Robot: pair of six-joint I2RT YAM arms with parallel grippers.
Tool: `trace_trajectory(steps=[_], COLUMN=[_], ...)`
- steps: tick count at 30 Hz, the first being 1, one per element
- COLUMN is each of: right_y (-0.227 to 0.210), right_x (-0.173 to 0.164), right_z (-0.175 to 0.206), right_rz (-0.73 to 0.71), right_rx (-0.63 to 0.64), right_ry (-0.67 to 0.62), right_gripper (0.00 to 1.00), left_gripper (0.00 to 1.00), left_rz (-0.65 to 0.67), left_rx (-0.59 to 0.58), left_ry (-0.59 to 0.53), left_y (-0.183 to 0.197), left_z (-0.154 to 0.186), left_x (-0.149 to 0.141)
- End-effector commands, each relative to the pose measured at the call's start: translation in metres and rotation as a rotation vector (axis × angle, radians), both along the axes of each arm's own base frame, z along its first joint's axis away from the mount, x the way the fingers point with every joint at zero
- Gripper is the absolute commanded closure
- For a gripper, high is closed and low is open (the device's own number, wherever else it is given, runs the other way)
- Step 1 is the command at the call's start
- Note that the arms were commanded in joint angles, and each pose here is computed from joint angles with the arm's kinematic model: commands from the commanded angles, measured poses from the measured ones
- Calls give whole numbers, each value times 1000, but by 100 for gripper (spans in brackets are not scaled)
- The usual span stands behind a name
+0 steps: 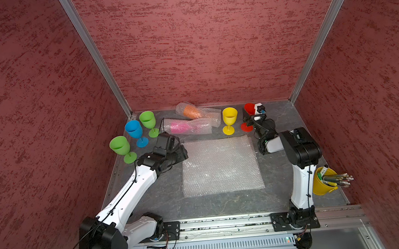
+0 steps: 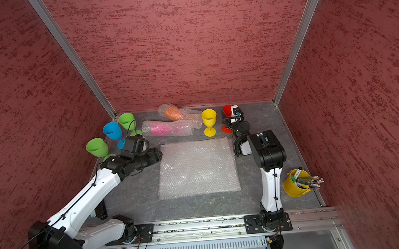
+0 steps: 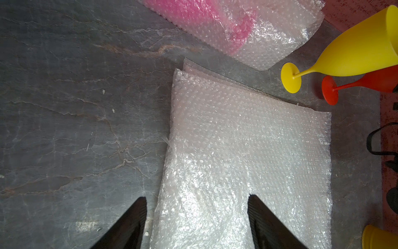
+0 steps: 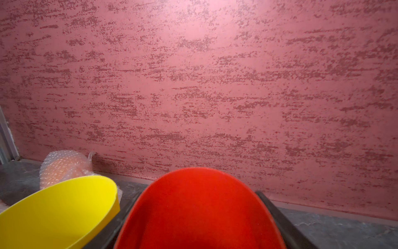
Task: Unpack wine glasses from bubble wrap
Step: Place the wine glass at the center of the board.
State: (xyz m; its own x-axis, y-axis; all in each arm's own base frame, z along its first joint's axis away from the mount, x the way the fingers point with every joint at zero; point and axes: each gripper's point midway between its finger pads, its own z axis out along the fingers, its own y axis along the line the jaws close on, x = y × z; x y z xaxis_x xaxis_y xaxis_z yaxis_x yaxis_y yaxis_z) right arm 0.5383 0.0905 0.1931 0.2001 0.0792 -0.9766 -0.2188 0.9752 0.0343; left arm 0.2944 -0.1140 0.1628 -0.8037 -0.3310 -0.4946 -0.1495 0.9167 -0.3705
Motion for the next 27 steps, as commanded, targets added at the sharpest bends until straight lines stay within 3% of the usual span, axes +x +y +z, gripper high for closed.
trace_trajectory(steps=[1, 11, 19, 27], right_y=[8, 9, 8, -13], right_x=[-2, 3, -1, -5], right_z=[8, 4, 7, 67], right_rz=[54, 48, 48, -59], right_rx=[23, 25, 35, 42], right_ry=[-58, -40, -45, -89], right_gripper=[21, 4, 1, 1], left_gripper=[25, 25, 25, 25], left_rz=[4, 13, 19, 29], left_rx=[-10, -31, -34, -20], left_ry=[1, 15, 23, 3], left_y=[0, 0, 1, 7], left_z=[-3, -5, -7, -3], left_x=[4, 6, 7, 7])
